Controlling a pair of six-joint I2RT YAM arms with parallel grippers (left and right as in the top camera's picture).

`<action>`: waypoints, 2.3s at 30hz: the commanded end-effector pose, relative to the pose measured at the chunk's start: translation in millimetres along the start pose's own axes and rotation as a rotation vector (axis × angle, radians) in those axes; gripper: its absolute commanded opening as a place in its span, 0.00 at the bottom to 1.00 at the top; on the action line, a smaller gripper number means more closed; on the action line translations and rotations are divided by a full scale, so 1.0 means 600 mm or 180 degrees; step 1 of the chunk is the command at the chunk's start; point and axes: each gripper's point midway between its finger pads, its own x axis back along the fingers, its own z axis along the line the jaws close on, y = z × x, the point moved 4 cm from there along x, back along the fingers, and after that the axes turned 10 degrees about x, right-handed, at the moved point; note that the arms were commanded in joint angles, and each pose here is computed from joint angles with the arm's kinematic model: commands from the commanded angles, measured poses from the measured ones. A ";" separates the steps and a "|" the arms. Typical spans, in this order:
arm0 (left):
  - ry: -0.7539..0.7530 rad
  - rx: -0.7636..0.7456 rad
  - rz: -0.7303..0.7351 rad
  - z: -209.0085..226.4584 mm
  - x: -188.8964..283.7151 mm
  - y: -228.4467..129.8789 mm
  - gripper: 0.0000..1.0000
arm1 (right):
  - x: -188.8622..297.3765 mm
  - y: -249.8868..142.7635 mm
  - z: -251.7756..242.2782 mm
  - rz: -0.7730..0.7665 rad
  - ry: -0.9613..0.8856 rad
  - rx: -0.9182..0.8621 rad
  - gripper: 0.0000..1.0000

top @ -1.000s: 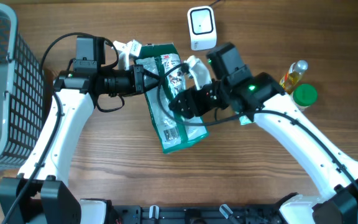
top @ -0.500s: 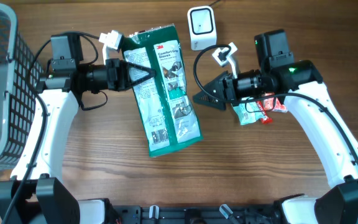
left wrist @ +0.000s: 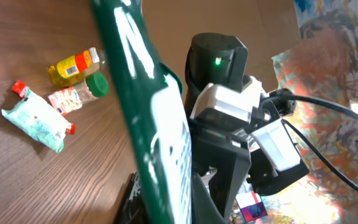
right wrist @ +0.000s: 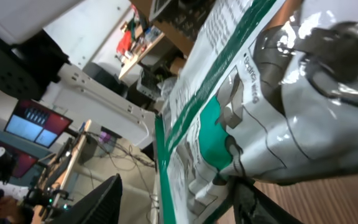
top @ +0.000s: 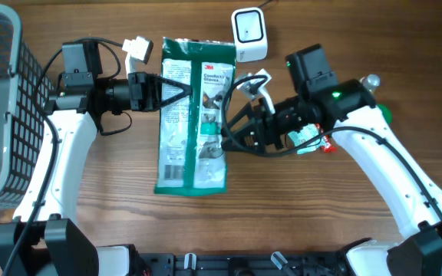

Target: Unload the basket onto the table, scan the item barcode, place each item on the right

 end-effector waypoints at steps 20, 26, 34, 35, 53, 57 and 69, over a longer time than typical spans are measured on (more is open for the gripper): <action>0.0001 0.0244 -0.0376 -0.009 0.070 0.028 0.04 | 0.001 0.002 -0.072 -0.0090 -0.0558 -0.0290 0.79; -0.0004 0.0343 -0.0374 -0.018 0.072 0.042 0.04 | -0.012 0.030 -0.084 -0.0232 -0.0736 -0.0502 0.78; 0.0007 0.0240 -0.0369 -0.049 0.075 0.072 0.04 | -0.038 0.013 -0.105 -0.0488 -0.0643 -0.0502 0.78; 0.0007 0.0231 -0.0368 -0.049 0.075 0.073 0.04 | -0.039 0.010 -0.108 -0.0521 -0.0638 -0.0473 0.78; 0.0010 0.0195 -0.0368 -0.051 0.075 0.074 0.04 | -0.101 0.020 -0.090 -0.0813 -0.0180 0.0144 0.76; 0.0009 0.0196 -0.0367 -0.051 0.075 0.074 0.04 | -0.106 0.041 -0.082 -0.0988 -0.0094 0.0266 0.73; 0.0009 0.0193 -0.0367 -0.051 0.075 0.074 0.04 | -0.118 0.046 -0.092 -0.1104 0.0001 -0.0061 0.58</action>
